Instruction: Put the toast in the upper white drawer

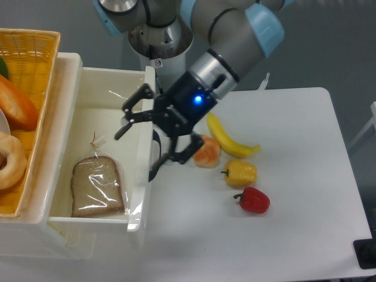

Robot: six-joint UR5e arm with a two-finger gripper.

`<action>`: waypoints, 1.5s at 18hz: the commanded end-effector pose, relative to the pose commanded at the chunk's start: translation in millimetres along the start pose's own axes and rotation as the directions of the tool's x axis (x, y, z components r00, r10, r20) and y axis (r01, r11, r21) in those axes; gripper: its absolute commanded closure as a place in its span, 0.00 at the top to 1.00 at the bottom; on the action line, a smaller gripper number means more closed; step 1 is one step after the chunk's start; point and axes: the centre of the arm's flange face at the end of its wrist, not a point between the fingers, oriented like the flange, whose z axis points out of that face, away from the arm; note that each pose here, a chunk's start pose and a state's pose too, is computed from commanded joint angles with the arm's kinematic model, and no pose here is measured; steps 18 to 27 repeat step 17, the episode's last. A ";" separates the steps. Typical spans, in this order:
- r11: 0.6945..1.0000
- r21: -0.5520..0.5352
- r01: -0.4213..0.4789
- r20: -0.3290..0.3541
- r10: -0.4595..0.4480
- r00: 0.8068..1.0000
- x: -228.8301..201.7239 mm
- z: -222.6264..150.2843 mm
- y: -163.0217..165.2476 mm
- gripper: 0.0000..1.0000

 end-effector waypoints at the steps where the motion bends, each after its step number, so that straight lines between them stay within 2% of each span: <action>1: 0.999 -0.033 0.002 0.061 0.000 0.998 -10.2 -5.0 4.4 1.00; 4: 0.994 -0.107 -0.004 0.192 0.024 0.981 -32.8 -20.0 14.5 1.00; 7: 0.988 -0.155 -0.022 0.267 0.063 0.962 -52.9 -39.6 23.0 1.00; 9: 0.978 -0.208 -0.009 0.333 0.079 0.940 -69.5 -46.4 26.6 1.00; 11: 0.948 -0.316 -0.018 0.405 0.152 0.901 -83.1 -50.2 33.6 1.00; 13: 0.900 -0.436 -0.019 0.433 0.228 0.872 -103.8 -45.6 48.1 1.00; 16: 0.860 -0.510 0.016 0.463 0.259 0.848 -122.3 -41.9 59.6 1.00; 17: 0.853 -0.521 0.027 0.469 0.259 0.844 -125.8 -41.6 63.4 1.00; 27: 0.853 -0.521 0.027 0.469 0.259 0.844 -125.8 -41.6 63.4 1.00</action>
